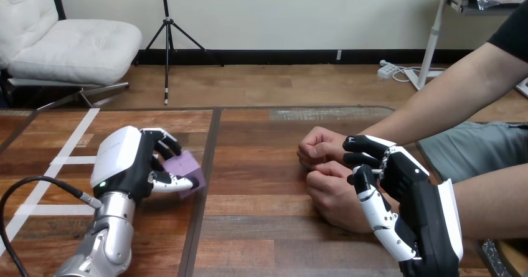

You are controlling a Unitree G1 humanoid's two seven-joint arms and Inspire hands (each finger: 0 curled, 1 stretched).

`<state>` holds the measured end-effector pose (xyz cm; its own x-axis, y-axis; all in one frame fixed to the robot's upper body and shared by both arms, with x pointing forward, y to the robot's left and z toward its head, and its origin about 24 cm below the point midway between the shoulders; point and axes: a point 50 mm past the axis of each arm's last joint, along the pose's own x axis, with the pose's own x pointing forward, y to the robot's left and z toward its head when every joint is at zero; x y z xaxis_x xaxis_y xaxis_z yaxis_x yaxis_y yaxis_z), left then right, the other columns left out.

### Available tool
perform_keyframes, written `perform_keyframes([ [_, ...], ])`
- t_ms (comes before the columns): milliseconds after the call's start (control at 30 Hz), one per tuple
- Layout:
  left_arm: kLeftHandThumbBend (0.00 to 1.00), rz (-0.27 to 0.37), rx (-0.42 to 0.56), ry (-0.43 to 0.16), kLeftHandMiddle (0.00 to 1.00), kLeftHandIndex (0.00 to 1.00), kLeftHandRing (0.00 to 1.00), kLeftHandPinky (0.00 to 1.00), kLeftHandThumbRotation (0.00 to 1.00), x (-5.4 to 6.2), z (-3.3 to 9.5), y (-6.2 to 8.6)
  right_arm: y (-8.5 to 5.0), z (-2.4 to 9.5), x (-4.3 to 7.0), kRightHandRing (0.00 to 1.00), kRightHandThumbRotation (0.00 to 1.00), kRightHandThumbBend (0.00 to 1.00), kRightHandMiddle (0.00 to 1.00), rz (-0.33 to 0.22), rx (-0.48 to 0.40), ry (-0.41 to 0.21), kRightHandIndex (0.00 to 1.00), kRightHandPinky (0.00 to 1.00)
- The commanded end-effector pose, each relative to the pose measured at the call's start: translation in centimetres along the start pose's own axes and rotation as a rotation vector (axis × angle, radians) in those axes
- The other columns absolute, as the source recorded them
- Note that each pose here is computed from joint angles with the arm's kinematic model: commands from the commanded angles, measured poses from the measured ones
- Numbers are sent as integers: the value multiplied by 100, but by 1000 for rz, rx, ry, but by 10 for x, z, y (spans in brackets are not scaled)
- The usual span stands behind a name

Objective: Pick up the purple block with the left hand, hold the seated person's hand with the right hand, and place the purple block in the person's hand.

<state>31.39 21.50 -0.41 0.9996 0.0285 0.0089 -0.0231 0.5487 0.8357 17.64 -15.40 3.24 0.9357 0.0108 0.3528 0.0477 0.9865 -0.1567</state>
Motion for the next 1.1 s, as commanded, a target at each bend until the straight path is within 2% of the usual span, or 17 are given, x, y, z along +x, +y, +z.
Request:
perform_keyframes([
  [0,62,94,-49,-94,48,52,43,40,0,11,19,15,1,6,15,69,56,42,72,-19,16,-65,69,54],
  [833,61,159,-124,-249,48,53,42,36,0,-4,38,17,-5,8,17,75,56,45,77,-21,-45,-75,72,61],
  [1067,61,175,-138,-292,48,53,41,35,0,-10,44,18,-10,9,18,78,55,46,80,-13,-102,-93,75,64],
])
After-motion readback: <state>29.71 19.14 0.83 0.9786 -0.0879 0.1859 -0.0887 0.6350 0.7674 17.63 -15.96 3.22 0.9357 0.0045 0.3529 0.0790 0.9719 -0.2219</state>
